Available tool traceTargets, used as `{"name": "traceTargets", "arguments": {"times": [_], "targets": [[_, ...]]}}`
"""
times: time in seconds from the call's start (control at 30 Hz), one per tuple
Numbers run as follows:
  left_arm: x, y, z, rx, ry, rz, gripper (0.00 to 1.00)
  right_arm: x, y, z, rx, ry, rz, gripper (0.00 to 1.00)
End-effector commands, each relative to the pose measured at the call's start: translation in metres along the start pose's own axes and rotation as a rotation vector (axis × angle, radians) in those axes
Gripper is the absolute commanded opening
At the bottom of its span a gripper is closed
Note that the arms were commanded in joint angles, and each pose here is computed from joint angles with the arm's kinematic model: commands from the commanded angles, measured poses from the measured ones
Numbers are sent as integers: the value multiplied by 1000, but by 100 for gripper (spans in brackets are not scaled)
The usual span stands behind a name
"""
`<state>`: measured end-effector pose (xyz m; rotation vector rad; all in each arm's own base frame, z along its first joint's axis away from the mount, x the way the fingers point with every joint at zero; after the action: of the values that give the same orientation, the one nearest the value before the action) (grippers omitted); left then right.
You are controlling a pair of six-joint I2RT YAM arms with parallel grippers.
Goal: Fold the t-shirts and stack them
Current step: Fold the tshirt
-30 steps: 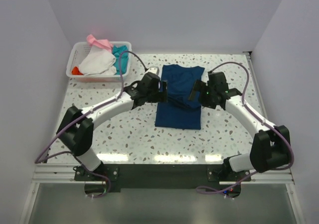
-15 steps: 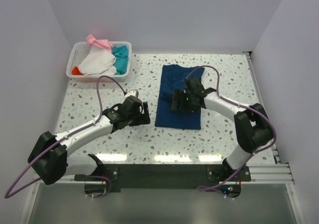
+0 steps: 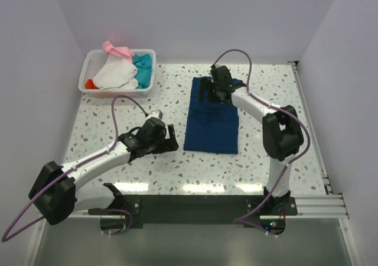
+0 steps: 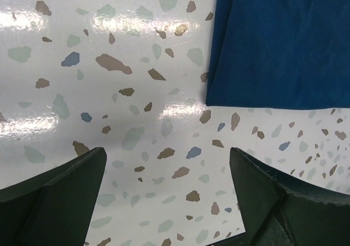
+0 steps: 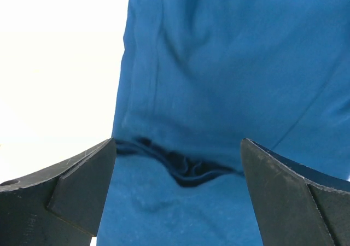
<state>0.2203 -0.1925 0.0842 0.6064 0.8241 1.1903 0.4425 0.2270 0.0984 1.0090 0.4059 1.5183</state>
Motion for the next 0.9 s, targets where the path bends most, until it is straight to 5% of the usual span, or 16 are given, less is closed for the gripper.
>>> {"name": "traceTargets", "arguments": {"times": [0.0, 0.37, 0.67, 0.87], "targets": [[-14, -2, 6, -21, 16, -73, 100, 2, 26, 37, -85, 83, -18, 99], [-46, -40, 14, 9, -47, -169, 99, -87, 127, -56, -40, -156, -143, 99], [-62, -67, 6, 66, -75, -202, 53, -126, 173, -80, -113, -232, -204, 99], [-62, -69, -2, 80, -84, -173, 47, -135, 175, -85, -100, -230, -243, 99]]}}
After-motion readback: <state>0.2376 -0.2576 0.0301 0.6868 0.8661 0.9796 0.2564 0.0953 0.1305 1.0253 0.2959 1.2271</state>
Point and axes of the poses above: each gripper's point midway between its finger pads, its own y axis back along the fingers, its own x axis along the line the jaws close on, z = x × y, the point moved 1 cm from there along y, back along the fingers, and after that the axes turned 12 degrees about -y, right-handed, at the moved point
